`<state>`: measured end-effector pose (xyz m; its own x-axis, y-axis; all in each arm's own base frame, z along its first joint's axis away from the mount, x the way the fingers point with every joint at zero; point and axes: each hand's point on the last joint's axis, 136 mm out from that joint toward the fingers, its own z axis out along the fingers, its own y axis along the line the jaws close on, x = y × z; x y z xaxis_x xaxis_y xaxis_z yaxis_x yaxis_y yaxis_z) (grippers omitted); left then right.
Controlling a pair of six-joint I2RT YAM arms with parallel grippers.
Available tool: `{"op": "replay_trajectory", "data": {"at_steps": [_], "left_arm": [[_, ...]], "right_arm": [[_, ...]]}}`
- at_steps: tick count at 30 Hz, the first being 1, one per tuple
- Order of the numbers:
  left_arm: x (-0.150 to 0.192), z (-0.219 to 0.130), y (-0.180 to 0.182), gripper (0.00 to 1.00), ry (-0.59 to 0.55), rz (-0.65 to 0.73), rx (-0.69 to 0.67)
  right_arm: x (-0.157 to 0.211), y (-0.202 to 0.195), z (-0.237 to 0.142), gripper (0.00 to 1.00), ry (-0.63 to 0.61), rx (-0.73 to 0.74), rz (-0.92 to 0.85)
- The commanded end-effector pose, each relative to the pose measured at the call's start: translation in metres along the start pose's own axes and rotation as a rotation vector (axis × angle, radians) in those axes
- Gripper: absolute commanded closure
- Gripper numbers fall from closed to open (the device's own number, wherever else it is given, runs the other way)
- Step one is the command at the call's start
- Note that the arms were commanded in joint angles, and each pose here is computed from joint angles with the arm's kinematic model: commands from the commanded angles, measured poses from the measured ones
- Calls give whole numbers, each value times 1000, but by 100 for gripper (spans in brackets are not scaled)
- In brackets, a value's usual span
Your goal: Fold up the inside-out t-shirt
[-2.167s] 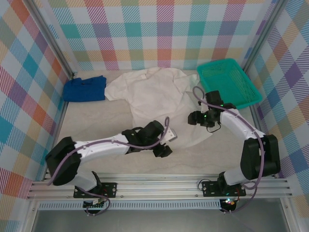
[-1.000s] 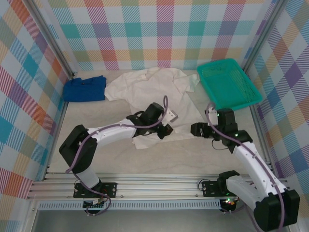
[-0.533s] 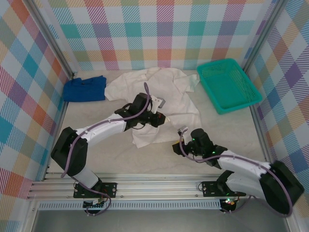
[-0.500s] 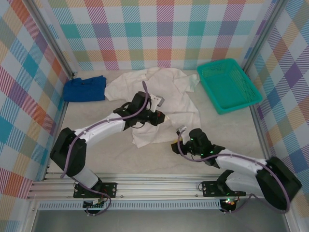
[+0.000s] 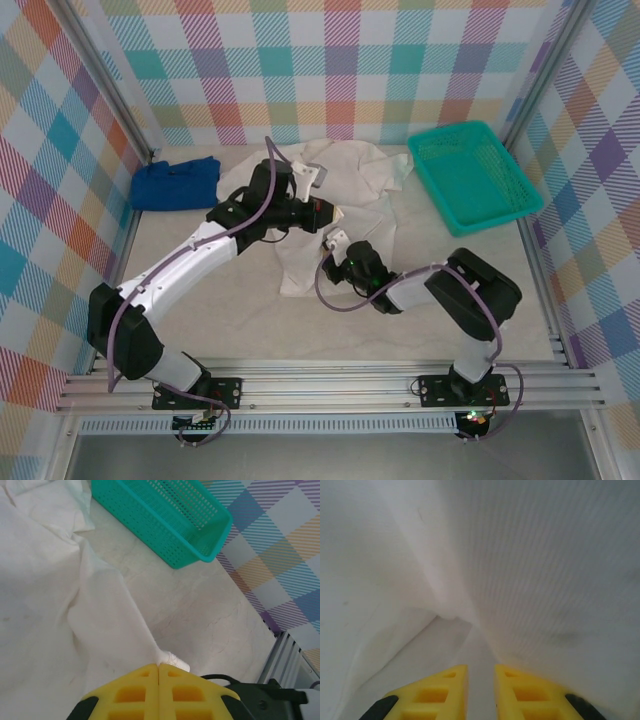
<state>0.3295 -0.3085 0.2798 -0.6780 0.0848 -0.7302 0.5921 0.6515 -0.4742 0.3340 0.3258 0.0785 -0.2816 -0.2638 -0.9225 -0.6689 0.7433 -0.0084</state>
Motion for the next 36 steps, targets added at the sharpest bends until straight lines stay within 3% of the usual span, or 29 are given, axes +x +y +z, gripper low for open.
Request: {"op": "replay_trajectory", "data": {"at_steps": [1, 13, 22, 26, 30, 36], "left_arm": [[-27, -27, -12, 100, -75, 32, 6], [-63, -78, -66, 100, -216, 83, 180], [-59, -86, -65, 100, -230, 142, 155], [-57, -86, -67, 100, -222, 161, 167], [-68, -89, -75, 100, -262, 148, 202], [-92, -96, -108, 100, -298, 157, 279]], "right_arm": [[-17, -13, 12, 81, -55, 83, -32], [-7, -63, 26, 85, 86, 308, 68], [-42, -37, 9, 85, -47, -110, 236], [-49, -34, 7, 84, -54, -181, 286], [-45, -40, 20, 83, -1, -129, 294], [-29, -42, 42, 81, 132, 63, 200]]}}
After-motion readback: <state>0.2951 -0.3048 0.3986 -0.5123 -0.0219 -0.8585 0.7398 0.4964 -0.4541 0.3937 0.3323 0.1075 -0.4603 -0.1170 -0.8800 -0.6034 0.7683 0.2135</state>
